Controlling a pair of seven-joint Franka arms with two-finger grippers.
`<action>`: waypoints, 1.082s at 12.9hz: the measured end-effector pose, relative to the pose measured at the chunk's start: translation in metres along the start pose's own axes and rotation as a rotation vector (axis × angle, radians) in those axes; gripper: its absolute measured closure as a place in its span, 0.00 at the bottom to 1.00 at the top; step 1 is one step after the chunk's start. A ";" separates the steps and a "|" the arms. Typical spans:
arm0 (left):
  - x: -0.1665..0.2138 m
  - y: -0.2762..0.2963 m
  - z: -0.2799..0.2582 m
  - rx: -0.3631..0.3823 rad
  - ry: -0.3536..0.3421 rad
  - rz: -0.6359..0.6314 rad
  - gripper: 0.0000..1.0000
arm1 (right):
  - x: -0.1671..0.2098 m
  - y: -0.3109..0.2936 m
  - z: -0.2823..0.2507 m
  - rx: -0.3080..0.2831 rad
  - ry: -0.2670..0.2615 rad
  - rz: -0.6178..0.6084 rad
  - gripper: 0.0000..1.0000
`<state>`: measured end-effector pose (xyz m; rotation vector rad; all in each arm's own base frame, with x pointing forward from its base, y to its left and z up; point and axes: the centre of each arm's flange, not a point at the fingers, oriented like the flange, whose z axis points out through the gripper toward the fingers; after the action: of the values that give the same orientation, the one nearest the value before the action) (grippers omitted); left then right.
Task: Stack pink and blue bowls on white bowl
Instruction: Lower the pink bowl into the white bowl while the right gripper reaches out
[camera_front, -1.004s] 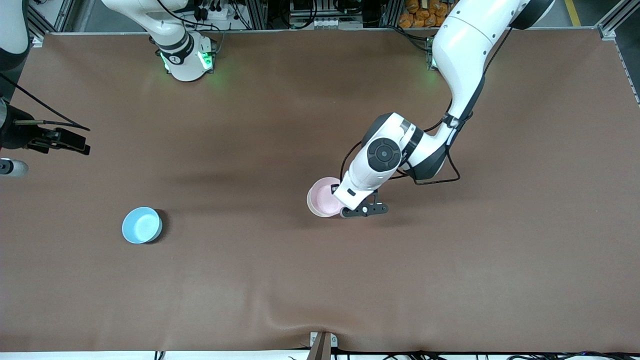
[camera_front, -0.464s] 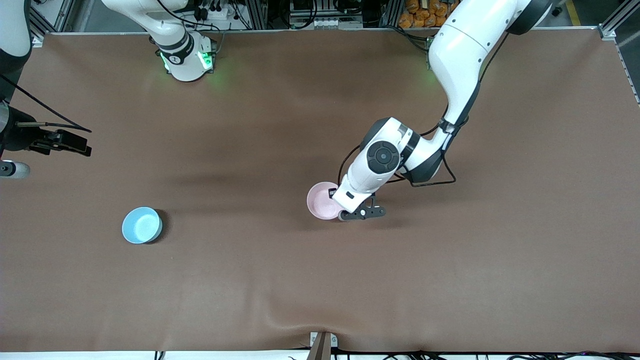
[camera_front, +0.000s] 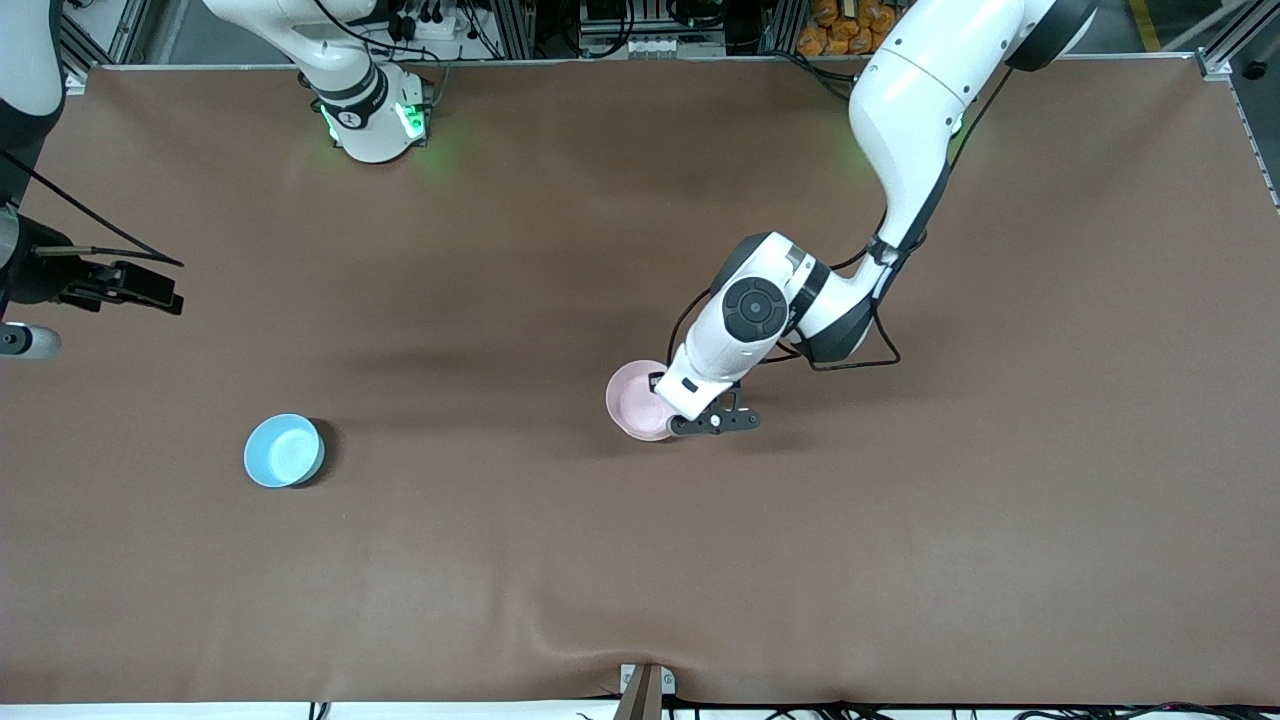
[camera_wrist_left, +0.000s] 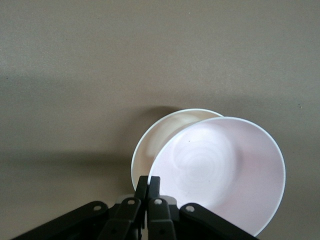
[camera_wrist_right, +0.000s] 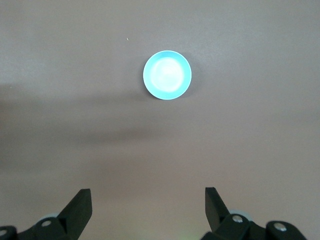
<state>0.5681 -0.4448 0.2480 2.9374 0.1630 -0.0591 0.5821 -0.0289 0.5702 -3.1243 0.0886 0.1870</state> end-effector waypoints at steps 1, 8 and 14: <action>0.001 -0.001 0.000 0.001 0.001 -0.001 0.97 | 0.001 0.000 0.002 0.000 -0.002 0.000 0.00; 0.003 -0.007 0.009 0.013 -0.007 -0.007 0.97 | 0.004 -0.006 0.002 -0.001 0.012 -0.010 0.00; 0.002 -0.009 0.021 0.016 -0.014 -0.010 0.91 | 0.010 -0.009 0.006 -0.002 0.030 -0.014 0.00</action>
<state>0.5686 -0.4398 0.2254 2.9513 0.1756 -0.0832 0.5922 -0.0205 0.5633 -3.1297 0.0665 0.1399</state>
